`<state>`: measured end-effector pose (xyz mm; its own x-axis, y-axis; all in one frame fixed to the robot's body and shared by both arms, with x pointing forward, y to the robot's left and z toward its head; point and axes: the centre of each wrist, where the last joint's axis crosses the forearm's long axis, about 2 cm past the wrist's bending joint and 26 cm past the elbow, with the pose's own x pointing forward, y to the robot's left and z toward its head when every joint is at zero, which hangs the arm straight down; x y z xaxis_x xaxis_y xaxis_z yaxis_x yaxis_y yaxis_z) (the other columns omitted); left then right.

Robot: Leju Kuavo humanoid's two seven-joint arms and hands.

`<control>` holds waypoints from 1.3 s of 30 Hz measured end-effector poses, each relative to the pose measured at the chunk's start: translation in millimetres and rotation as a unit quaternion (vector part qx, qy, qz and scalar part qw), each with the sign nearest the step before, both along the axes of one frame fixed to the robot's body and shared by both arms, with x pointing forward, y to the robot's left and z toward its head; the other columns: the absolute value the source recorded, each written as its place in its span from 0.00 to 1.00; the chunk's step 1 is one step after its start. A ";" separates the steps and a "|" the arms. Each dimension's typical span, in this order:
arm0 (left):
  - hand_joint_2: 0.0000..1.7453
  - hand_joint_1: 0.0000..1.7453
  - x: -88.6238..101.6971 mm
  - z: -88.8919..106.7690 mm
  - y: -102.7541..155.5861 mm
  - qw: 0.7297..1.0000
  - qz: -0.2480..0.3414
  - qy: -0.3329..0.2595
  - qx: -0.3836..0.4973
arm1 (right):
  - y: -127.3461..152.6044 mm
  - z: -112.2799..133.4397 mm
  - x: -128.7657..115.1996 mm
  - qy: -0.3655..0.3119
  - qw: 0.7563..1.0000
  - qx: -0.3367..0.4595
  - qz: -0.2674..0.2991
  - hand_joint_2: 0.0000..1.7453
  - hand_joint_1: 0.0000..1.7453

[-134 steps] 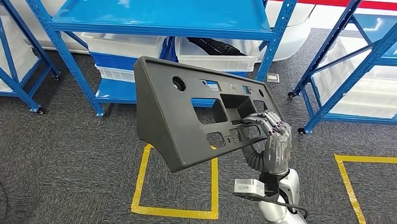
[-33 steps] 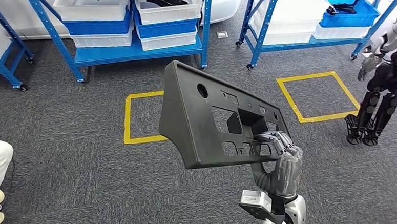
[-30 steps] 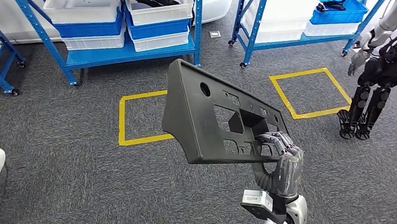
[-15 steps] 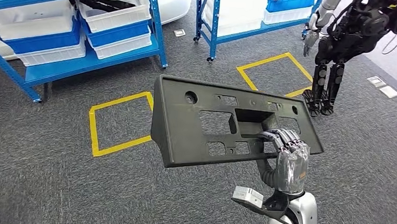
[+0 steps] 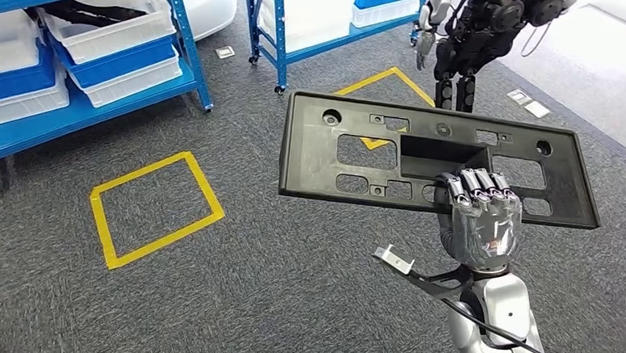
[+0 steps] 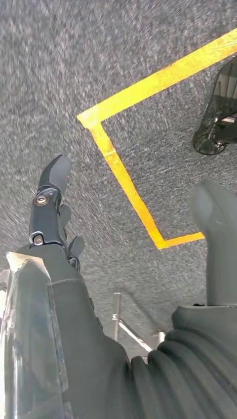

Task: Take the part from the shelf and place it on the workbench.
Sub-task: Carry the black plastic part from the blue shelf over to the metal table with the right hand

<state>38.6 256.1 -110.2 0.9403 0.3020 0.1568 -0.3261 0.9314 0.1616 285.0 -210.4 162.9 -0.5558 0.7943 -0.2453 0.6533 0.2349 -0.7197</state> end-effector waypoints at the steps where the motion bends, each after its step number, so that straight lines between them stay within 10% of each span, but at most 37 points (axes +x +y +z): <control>1: 1.00 0.00 0.2 0.0 0.5 1.000 -0.001 0.000 -0.001 | -1.1 0.7 1.8 -0.003 1.000 -0.005 -0.006 1.00 1.00; 39: 1.00 0.00 4.2 0.5 0.7 1.000 0.003 0.005 0.009 | -7.3 -13.5 4.6 0.045 0.999 0.010 0.016 1.00 1.00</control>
